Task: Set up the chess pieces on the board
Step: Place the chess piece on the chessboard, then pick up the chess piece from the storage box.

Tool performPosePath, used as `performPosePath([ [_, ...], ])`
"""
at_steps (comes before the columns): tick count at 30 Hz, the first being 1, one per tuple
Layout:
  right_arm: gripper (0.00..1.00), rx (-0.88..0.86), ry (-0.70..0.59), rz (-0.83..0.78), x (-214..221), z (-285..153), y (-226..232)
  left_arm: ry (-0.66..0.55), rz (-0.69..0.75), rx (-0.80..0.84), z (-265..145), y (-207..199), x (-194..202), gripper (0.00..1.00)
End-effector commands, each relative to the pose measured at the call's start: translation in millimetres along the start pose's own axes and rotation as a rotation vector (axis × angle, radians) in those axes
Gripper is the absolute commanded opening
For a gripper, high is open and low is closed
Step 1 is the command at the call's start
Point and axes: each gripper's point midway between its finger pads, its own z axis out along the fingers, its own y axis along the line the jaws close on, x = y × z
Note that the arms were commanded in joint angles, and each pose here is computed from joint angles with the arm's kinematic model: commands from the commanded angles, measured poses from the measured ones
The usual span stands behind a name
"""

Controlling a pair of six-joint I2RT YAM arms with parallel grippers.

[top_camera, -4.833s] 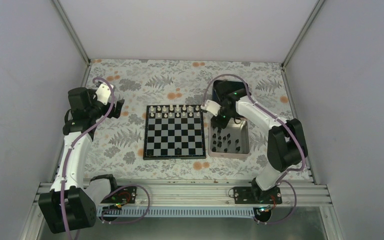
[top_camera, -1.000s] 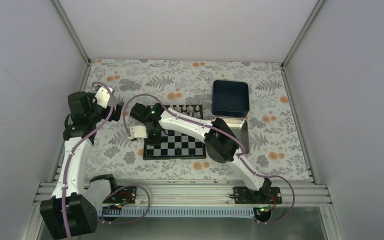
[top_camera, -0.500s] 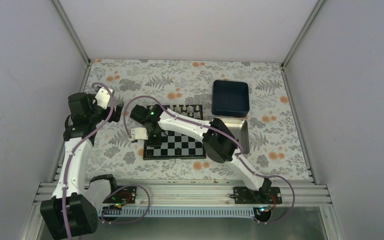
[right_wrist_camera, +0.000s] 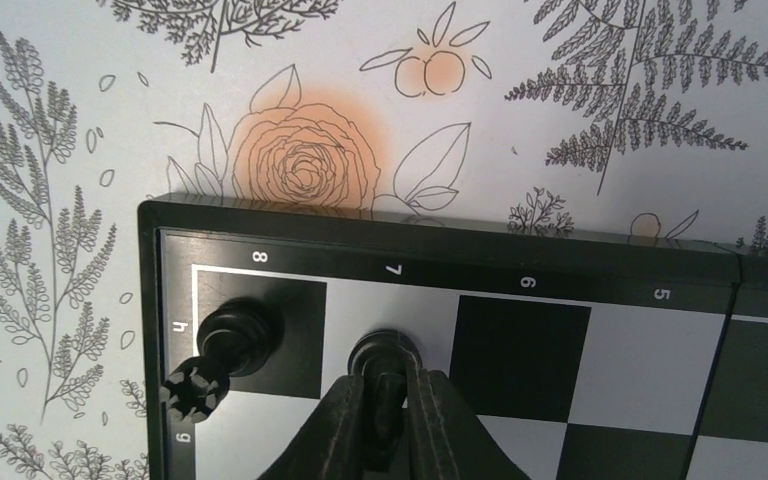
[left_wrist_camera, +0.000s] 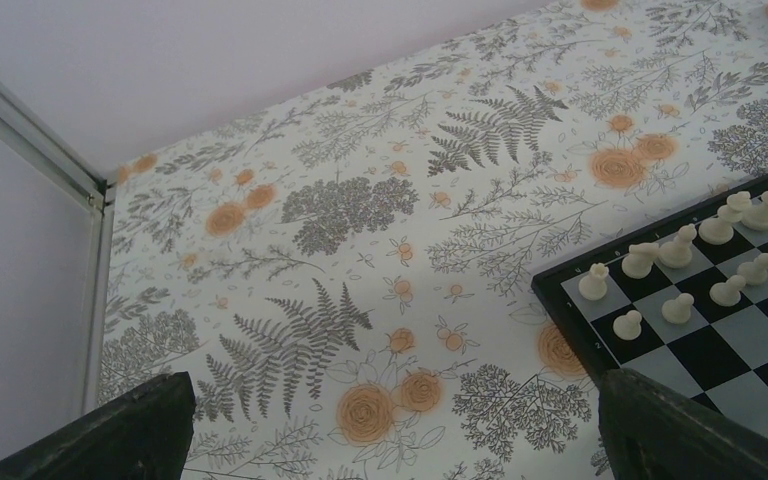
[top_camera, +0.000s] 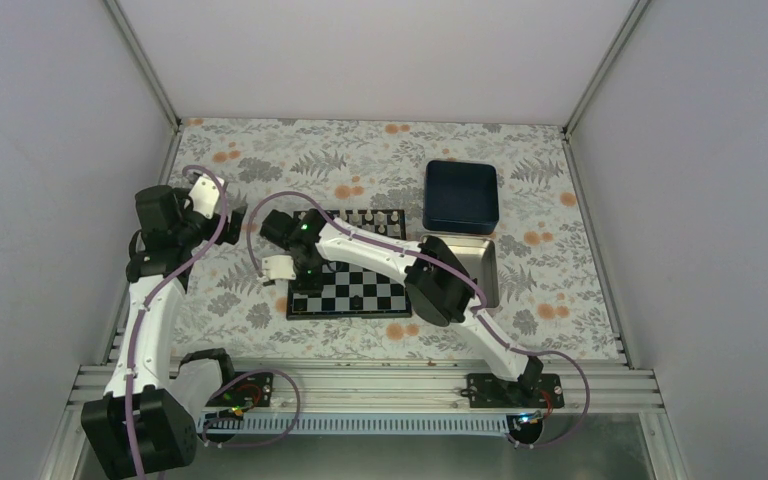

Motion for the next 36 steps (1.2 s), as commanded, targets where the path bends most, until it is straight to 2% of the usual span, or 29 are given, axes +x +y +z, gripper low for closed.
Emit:
performPosePath([
  [1, 0.15, 0.021, 0.030, 0.002, 4.3, 3.1, -1.9, -0.017, 0.012, 0.000, -0.7, 0.3, -1.1, 1.00],
  [6, 0.29, 0.078, -0.026, 0.031, 1.6, -37.0, -18.5, -0.020, 0.017, -0.012, -2.2, 2.3, -2.3, 1.00],
  [10, 0.35, 0.090, -0.089, 0.083, 17.2, -83.3, -36.0, -0.019, 0.021, -0.013, -1.2, 3.4, -1.4, 1.00],
  [16, 0.44, 0.175, -0.171, 0.235, 85.2, -153.1, -74.3, -0.031, 0.021, -0.004, -1.4, 3.1, -5.4, 1.00],
  [19, 0.44, 0.234, -0.188, 0.326, 128.5, -183.9, -86.6, -0.031, 0.017, 0.005, 0.4, 2.6, -5.5, 1.00],
  [22, 0.44, 0.261, -0.160, 0.429, 179.1, -187.2, -88.5, -0.031, 0.010, 0.016, 3.1, 1.9, -5.5, 1.00],
  [28, 0.44, 0.302, -0.177, 0.560, 239.8, -188.8, -73.6, -0.038, 0.000, 0.033, 6.7, 0.9, -7.7, 1.00],
  [36, 0.45, 0.277, -0.143, 0.642, 278.6, -156.5, -46.4, -0.033, -0.003, 0.050, 10.1, -0.7, -6.6, 1.00],
])
